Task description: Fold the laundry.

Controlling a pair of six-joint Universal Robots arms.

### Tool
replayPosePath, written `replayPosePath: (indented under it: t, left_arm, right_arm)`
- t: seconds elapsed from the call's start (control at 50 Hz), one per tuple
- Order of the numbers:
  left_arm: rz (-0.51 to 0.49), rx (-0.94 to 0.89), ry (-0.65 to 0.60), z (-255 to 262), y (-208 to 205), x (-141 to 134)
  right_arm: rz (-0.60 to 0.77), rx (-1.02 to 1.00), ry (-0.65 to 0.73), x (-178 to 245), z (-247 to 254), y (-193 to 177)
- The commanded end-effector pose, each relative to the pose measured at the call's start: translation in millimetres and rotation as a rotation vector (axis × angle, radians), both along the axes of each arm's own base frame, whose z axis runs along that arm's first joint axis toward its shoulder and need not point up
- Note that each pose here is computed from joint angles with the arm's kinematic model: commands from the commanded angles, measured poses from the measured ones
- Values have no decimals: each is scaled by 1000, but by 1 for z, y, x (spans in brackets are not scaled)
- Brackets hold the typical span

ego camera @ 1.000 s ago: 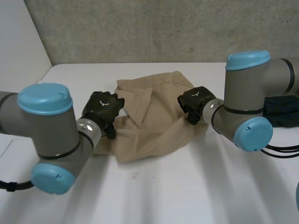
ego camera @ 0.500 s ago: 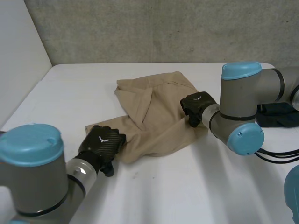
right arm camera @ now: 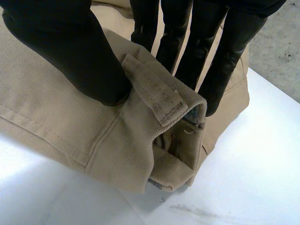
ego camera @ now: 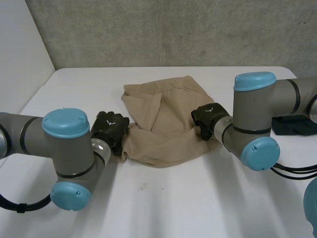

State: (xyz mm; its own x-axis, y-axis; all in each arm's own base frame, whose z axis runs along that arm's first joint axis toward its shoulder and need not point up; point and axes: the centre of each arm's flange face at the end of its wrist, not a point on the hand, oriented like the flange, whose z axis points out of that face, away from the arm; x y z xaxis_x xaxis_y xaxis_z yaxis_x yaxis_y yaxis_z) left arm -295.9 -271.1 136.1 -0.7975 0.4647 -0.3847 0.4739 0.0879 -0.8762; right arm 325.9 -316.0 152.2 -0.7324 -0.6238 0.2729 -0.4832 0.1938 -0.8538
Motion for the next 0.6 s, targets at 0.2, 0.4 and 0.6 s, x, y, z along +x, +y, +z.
replayPosePath:
  t: [0.2, 0.4, 0.6]
  left_arm:
    - [-1, 13, 1, -6, -6, -3]
    - [-101, 30, 74, 70, 31, 6]
    - [-181, 139, 109, 116, 69, 19]
  right_arm:
    - [-1, -14, -4, 0, -2, -2]
    - [47, -92, 58, -2, 33, 3]
    - [148, -134, 238, -21, 97, 41]
